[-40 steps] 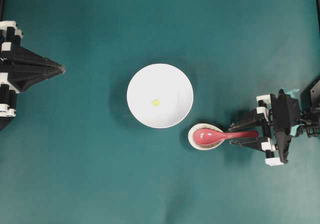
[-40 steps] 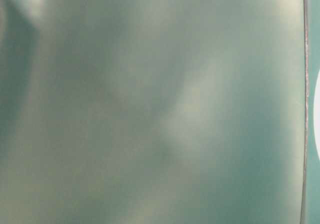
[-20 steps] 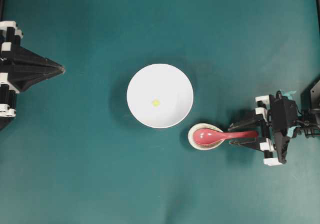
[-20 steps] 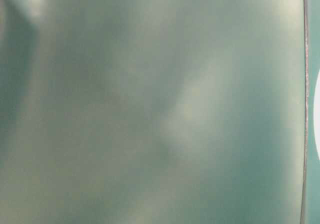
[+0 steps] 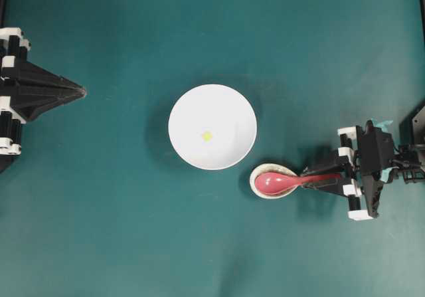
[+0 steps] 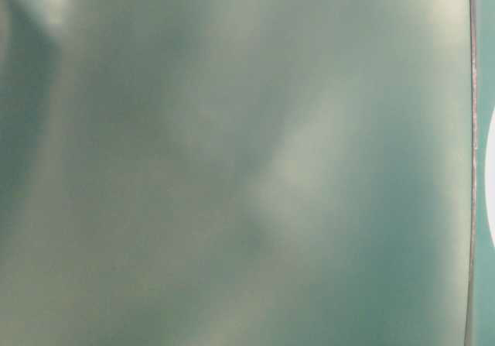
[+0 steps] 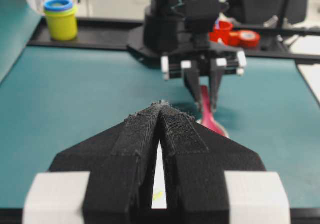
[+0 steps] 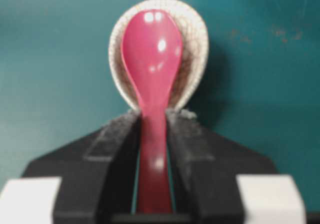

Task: Scoop the yellow hexagonal prism block from the bowl with a spoon using the right arm.
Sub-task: 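Lift the red spoon off the spoon rest with the right gripper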

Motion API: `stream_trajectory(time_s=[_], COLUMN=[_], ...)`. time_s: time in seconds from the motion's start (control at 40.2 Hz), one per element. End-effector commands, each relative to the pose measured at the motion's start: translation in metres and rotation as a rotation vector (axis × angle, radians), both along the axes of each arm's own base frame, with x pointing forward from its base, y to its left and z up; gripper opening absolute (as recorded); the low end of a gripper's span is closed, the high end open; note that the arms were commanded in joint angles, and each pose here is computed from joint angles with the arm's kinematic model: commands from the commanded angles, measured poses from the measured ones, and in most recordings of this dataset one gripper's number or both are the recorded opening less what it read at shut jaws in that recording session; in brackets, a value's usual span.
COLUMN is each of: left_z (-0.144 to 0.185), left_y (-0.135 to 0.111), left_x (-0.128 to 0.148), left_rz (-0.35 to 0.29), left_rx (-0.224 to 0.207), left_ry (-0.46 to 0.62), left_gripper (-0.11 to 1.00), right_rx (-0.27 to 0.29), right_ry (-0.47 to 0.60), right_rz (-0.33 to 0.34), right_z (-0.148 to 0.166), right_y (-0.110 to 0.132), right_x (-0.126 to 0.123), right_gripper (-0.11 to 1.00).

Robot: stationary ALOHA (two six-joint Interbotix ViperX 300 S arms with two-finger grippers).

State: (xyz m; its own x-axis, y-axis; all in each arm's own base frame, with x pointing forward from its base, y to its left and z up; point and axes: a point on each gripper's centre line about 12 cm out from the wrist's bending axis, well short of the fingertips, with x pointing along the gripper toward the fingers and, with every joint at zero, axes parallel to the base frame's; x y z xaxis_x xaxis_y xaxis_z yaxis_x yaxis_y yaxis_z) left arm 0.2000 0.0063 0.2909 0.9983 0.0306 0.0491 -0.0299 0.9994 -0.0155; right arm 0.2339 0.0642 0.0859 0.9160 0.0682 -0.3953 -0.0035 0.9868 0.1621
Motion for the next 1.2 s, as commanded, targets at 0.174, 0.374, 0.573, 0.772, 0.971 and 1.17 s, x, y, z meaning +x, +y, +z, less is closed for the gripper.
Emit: stream_trajectory(time_s=[0.174,0.374,0.573,0.772,0.971,1.17], left_z=[0.007,0.006,0.006,0.007,0.008,0.008], left_y=[0.001,0.000,0.000,0.000,0.000,0.000], left_x=[0.002,0.002,0.002,0.002,0.002,0.001], left_rz=[0.003,0.001,0.000,0.001,0.001,0.001], left_rx=[0.002,0.006,0.009,0.011,0.014,0.014], left_ry=[-0.012,-0.011,-0.009,-0.009,-0.012,-0.015], left_gripper=[-0.01,-0.01,-0.01,-0.01,-0.01,-0.01], right_rx=[0.031,0.049,0.055,0.057,0.058,0.056], right_ry=[-0.091,-0.139,-0.160,-0.144,-0.080,0.008], right_rz=[-0.003,-0.022,-0.038,-0.062,-0.087,-0.100], right_z=[0.021,0.037,0.056,0.079,0.103,0.117], right_y=[0.004,-0.001,-0.008,-0.019,-0.033,-0.047], right_x=[0.011,0.013,0.017,0.027,0.044,0.062], right_gripper=[0.23,0.23,0.23,0.23,0.23,0.23])
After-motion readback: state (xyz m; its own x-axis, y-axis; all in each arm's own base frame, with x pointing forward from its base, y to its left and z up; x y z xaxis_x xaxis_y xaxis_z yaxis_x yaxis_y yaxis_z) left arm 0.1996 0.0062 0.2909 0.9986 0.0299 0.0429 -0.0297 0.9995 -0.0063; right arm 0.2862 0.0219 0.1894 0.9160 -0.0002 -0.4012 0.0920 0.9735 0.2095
